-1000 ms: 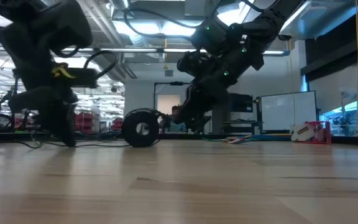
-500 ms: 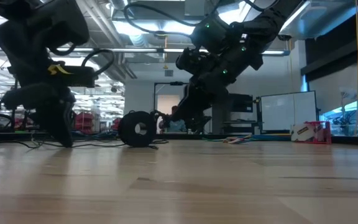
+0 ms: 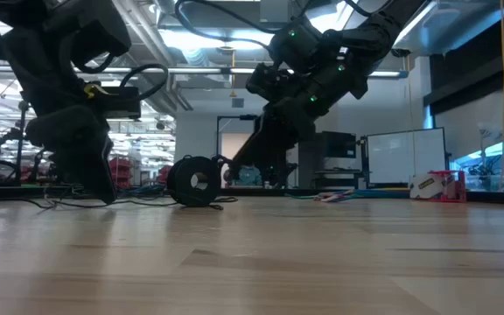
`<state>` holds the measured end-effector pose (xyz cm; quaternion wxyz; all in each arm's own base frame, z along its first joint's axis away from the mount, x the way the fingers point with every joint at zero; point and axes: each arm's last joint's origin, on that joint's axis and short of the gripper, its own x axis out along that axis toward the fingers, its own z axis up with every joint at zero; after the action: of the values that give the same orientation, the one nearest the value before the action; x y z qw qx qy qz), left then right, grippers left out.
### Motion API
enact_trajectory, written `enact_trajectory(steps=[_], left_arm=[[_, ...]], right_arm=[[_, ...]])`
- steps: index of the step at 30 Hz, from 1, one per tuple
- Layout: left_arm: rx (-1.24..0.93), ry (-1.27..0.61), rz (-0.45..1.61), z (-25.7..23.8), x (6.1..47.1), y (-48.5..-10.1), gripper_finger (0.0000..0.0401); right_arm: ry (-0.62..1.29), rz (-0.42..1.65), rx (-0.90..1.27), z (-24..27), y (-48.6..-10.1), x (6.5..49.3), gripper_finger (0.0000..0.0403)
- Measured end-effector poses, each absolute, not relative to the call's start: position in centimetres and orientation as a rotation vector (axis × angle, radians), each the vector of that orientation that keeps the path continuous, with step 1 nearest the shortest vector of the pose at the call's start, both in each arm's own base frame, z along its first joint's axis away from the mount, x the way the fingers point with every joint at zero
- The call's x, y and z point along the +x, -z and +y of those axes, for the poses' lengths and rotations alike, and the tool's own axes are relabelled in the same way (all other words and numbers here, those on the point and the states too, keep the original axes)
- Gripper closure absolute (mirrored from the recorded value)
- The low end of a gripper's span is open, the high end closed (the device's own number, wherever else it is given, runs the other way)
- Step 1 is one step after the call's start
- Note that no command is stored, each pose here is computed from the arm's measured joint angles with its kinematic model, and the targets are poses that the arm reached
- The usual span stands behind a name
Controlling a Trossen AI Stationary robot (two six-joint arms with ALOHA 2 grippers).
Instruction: Coiling cords
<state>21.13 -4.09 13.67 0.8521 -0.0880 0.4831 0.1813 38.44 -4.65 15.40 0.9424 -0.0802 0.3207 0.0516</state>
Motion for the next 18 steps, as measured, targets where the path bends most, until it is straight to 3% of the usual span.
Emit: enact_trajectory(steps=[6, 12, 18], left_arm=[[-0.176, -0.347, 0.962, -4.1, 22.0, -17.2, 0.0205], [-0.052, -0.443, 0.782, -3.6, 22.8, -19.4, 0.0208], [0.002, -0.484, 0.744, -2.2, 24.1, -18.3, 0.0222]], right_arm=[[-0.106, 0.649, -0.166, -4.6, -15.4, 38.4, 0.0148], [-0.141, 0.626, -0.158, -4.5, -15.5, 38.5, 0.0148], [-0.244, 0.528, -0.151, -3.7, -15.6, 39.2, 0.0148]])
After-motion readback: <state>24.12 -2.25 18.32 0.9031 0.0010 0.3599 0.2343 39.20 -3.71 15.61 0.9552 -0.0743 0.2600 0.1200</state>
